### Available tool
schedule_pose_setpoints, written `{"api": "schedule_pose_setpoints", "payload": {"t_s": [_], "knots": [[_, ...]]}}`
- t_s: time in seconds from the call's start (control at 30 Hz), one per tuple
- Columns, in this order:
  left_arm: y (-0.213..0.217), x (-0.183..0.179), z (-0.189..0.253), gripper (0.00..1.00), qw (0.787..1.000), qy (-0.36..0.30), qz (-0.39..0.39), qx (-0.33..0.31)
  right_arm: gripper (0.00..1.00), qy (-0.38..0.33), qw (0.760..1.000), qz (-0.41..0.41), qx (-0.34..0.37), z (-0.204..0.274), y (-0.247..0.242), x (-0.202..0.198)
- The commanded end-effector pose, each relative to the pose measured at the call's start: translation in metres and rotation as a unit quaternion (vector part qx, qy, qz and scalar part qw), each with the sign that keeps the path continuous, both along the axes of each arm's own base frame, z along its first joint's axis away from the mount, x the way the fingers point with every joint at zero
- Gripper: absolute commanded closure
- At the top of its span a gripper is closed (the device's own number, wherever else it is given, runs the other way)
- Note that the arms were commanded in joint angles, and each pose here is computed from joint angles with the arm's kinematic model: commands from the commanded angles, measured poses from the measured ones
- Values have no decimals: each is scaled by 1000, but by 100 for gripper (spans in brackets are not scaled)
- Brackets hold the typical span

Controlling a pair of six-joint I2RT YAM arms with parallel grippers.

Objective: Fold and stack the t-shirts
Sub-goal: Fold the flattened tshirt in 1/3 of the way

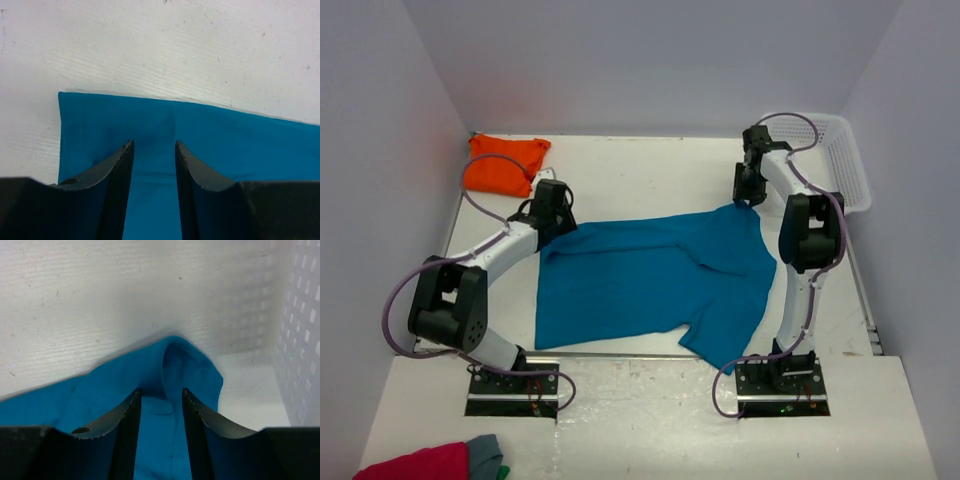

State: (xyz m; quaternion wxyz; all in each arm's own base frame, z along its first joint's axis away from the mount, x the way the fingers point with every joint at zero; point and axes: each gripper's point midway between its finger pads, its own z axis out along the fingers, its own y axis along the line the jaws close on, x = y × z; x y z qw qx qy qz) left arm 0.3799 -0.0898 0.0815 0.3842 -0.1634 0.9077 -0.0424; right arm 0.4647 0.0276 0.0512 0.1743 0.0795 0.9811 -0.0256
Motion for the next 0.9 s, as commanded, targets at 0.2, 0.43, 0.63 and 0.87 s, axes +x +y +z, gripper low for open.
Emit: {"api": "schedule_pose_setpoints", "payload": {"t_s": [0.2, 0.43, 0.63, 0.87], "knots": [[-6, 21, 6, 60, 1000, -18, -3, 1, 94, -1, 1000, 3, 0, 4, -2, 11], [-4, 26, -9, 59, 1000, 1, -2, 16, 100, -9, 1000, -20, -22, 10, -13, 15], [-1, 30, -38, 62, 999, 42, 12, 25, 100, -10, 999, -27, -32, 15, -16, 18], [7, 32, -63, 83, 996, 80, 26, 8, 100, 6, 998, -35, -56, 13, -24, 18]]}}
